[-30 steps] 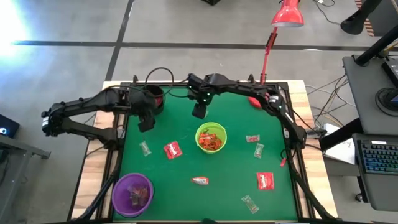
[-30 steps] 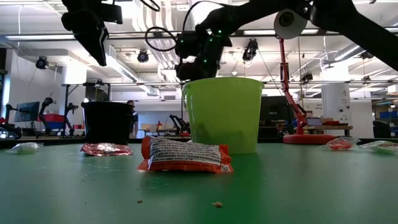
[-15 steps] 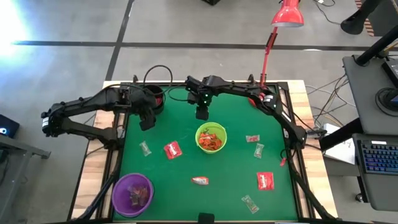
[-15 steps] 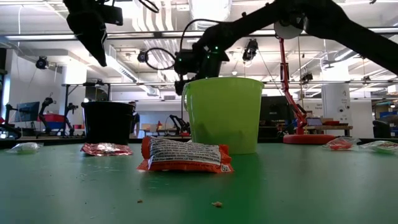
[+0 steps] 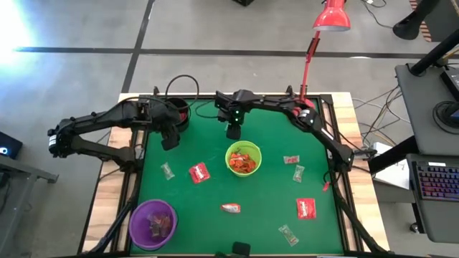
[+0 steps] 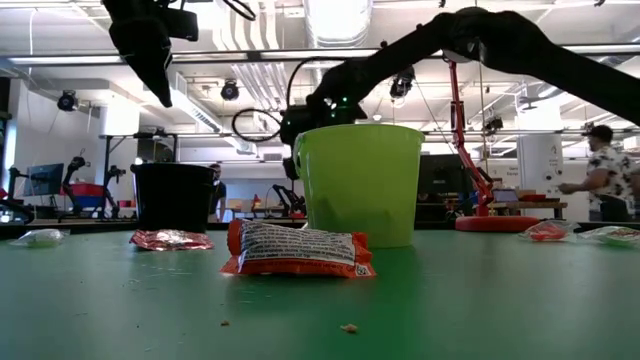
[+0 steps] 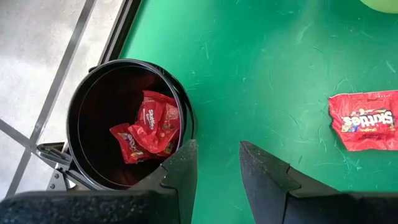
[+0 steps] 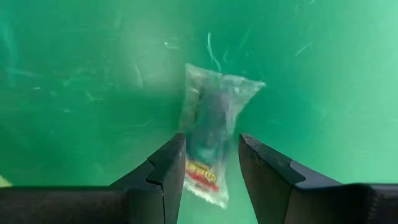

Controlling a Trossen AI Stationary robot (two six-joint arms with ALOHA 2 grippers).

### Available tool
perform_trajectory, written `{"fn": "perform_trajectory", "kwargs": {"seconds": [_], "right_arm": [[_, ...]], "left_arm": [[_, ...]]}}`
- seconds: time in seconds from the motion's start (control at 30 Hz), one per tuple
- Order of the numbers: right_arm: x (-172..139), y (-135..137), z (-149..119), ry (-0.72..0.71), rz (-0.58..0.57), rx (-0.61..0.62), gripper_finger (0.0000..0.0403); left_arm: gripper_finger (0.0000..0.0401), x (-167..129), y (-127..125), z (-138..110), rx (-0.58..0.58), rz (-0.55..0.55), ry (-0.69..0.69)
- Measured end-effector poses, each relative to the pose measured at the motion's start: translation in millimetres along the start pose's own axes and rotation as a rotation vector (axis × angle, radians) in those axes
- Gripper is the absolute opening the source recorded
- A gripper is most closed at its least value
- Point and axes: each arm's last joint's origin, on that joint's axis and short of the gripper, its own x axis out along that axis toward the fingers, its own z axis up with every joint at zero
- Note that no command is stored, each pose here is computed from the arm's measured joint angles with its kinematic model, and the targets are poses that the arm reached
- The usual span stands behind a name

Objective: Sort candy
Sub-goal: Put the blue gummy into the purple bucket

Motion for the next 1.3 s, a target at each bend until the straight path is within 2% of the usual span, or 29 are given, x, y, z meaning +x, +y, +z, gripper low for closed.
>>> {"fn": "perform_trajectory", "kwargs": {"seconds": [0.27, 0.57, 0.83, 1.13, 1.3], "right_arm": [[10, -1, -1, 0.020, 0.000, 0.038, 0.0131], [5, -1, 0, 0.018, -0.001, 0.082, 0.0017], [-2, 0, 0, 0.008, 0.002, 0.163, 0.0012], [-56, 6, 12, -0.135, -0.016, 0.190, 0.0012], [-95, 17, 22, -0.251, -0.025, 0.171, 0.0012]], "left_arm": [[0.0103, 0, 0, 0, 0.009, -0.001, 0.004], [0.0103, 0, 0, -1, 0.029, 0.000, 0.011], [0.0103, 0, 0, -2, 0.032, 0.000, 0.021], [0.0103, 0, 0, -4, 0.029, 0.000, 0.042], [0.0103, 0, -2, -8, 0.051, -0.092, 0.080]]}}
